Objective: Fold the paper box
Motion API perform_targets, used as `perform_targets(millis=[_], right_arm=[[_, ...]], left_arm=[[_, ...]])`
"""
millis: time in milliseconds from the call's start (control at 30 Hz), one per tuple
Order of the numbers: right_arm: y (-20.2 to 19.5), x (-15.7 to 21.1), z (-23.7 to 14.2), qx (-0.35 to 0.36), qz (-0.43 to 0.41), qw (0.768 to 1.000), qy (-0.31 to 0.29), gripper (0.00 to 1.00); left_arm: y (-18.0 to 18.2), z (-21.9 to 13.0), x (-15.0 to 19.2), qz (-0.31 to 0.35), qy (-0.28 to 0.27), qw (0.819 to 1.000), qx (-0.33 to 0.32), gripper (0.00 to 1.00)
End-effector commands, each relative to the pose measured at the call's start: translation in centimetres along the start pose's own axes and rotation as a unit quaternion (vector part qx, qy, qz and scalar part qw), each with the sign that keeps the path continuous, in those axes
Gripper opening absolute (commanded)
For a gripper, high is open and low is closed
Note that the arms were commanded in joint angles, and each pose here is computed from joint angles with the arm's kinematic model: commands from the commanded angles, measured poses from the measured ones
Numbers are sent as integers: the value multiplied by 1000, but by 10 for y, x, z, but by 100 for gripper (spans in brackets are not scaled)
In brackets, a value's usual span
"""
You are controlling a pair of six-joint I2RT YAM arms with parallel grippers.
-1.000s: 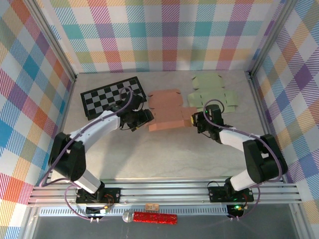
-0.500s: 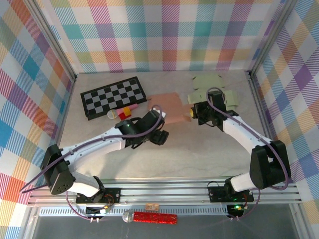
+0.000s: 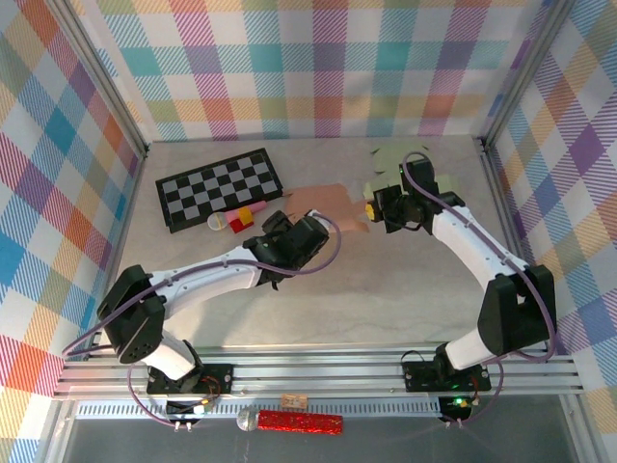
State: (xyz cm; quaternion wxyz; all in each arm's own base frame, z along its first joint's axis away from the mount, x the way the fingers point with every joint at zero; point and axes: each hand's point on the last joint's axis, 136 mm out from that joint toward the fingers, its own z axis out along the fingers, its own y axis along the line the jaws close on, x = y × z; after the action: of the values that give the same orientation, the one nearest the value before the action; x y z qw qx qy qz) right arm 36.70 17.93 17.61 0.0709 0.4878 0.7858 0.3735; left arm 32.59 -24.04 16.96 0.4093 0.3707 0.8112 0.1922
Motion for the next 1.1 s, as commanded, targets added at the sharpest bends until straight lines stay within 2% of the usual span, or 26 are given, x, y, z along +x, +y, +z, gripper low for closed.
perform_targets(millis=[0,67,233,367,400,533,633,833,1067], right_arm=[[-2,6,-3,21,-9,1000,21,0],[-1,7,-3,23,-9,999,24,0],[1,7,-3,23,-3,999,29,0],[11,7,-8,19,-13,999,28,0],[15,7,-13,21,-20,999,22,5],[31,5,-52,12,-56,998,-29,39],[31,11,-81,3,-70,996,-52,53],[51,53,-99,-50,-108,991,-67,62],[75,76,-73,-53,-125,990,-47,63]], left_arm=[[13,6,-8,25,-10,999,-35,81],[11,7,-10,33,-10,999,-33,68],[6,7,-22,37,-13,999,-9,22],[7,3,-29,34,-17,999,-1,1],[7,1,-31,34,-16,999,2,0],[7,-5,-37,24,1,1000,18,0],[5,-11,-41,14,16,999,25,0],[-2,-21,-45,9,33,999,42,0],[-3,-25,-48,18,38,998,42,0]])
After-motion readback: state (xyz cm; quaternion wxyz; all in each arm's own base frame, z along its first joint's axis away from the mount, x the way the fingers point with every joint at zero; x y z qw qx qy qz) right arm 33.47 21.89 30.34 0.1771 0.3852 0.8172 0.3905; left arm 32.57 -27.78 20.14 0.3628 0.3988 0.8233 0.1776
